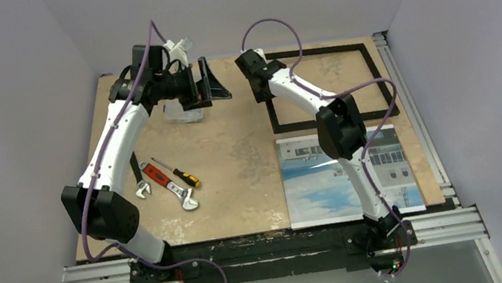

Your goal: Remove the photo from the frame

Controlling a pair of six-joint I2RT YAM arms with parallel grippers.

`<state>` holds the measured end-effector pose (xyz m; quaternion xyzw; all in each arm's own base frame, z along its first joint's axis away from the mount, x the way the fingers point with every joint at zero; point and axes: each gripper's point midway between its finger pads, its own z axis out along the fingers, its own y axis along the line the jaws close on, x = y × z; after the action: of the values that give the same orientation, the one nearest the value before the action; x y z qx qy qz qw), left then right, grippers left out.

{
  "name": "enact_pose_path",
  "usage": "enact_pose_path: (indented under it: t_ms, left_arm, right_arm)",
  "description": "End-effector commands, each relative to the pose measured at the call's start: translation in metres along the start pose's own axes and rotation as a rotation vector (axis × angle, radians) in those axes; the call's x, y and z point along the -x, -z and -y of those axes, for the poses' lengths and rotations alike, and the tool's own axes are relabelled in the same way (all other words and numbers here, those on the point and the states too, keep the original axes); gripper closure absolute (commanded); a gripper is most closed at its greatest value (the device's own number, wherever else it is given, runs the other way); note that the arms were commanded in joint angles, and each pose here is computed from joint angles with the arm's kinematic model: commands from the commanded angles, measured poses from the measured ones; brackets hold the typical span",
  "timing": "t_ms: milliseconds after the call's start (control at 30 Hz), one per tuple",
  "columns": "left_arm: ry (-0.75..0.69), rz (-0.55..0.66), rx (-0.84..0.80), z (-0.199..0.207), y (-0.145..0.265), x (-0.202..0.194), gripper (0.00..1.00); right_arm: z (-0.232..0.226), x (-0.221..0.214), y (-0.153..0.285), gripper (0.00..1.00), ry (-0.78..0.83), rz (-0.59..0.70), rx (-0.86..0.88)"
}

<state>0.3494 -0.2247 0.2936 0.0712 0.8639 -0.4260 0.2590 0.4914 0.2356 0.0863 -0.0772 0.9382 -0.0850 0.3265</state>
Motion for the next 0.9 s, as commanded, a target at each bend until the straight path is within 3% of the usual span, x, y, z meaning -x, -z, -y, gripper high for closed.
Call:
enact_pose_path:
  t_ms: [0, 400, 567, 633, 733, 867]
  left_arm:
    - [-0.027, 0.042, -0.028, 0.009, 0.013, 0.011, 0.06]
    - [-0.004, 0.029, -0.042, 0.005, 0.008, 0.010, 0.06]
    - [-0.003, 0.028, -0.042, 0.004, 0.007, 0.010, 0.06]
    - [-0.005, 0.028, -0.041, 0.004, 0.007, 0.010, 0.06]
    - [-0.002, 0.025, -0.040, 0.003, 0.006, 0.010, 0.06]
    - [-0.001, 0.024, -0.039, 0.002, 0.005, 0.009, 0.06]
  right_arm:
    - [0.011, 0.045, 0.002, 1.00, -0.008, 0.102, -0.023]
    - [0.004, 0.044, -0.022, 1.00, -0.058, 0.091, -0.020]
    - [0.003, 0.046, -0.015, 0.55, -0.049, 0.077, 0.000]
    - [0.007, 0.051, -0.005, 0.43, -0.050, 0.084, 0.000]
    - [0.012, 0.062, 0.016, 0.31, -0.051, 0.104, 0.016]
    - [0.031, 0.069, 0.065, 0.30, -0.096, 0.114, 0.020]
